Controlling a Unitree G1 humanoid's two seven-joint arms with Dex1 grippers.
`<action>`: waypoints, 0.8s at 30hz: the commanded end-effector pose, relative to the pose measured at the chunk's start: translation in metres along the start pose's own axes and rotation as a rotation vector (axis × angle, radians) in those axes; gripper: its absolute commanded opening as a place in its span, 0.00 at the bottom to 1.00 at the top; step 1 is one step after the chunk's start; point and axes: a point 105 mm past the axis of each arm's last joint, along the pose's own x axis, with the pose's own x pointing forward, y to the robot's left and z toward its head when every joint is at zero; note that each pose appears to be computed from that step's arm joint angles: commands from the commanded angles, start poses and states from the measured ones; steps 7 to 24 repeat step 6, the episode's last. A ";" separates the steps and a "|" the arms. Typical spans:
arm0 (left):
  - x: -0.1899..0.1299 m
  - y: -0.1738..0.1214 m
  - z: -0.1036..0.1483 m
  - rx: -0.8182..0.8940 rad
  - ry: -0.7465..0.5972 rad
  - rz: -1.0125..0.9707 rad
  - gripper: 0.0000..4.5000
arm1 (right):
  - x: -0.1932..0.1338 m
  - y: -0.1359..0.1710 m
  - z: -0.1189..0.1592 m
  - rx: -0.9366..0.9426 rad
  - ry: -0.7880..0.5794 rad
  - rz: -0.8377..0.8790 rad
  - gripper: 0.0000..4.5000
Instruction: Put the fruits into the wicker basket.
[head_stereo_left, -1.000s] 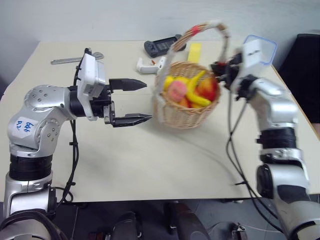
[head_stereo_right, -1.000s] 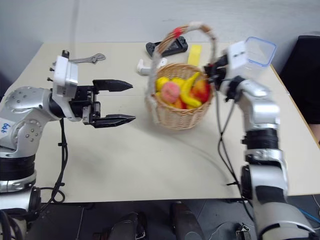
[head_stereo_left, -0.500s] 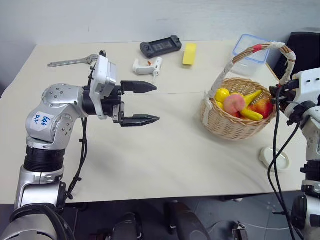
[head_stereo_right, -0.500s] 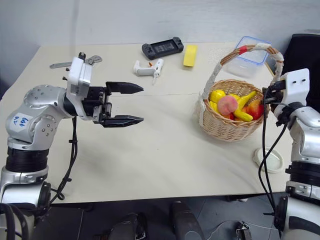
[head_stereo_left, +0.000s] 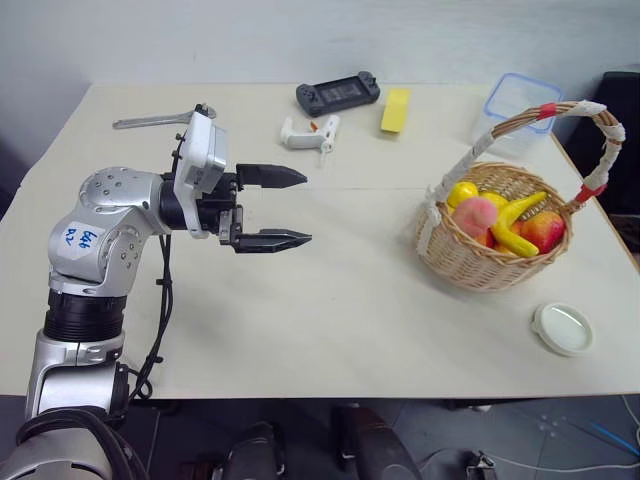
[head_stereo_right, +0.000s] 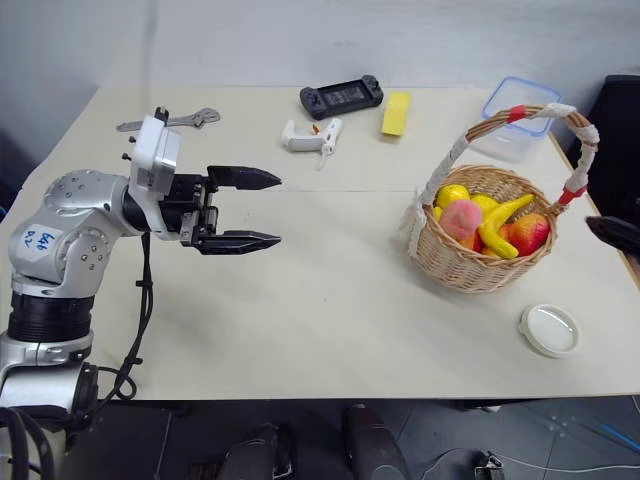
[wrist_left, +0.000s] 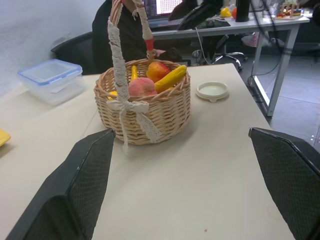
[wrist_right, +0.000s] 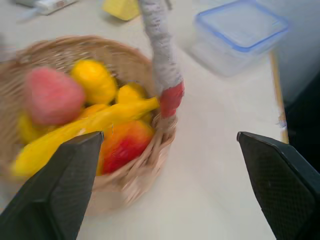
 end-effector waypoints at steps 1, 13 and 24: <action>-0.003 0.002 0.009 0.038 -0.009 -0.001 1.00 | -0.035 -0.009 0.015 0.061 -0.053 0.024 0.99; 0.000 0.001 0.009 0.030 -0.024 -0.026 1.00 | -0.040 -0.001 0.019 0.080 -0.073 0.084 0.99; 0.000 0.001 0.009 0.030 -0.024 -0.026 1.00 | -0.040 -0.001 0.019 0.080 -0.073 0.084 0.99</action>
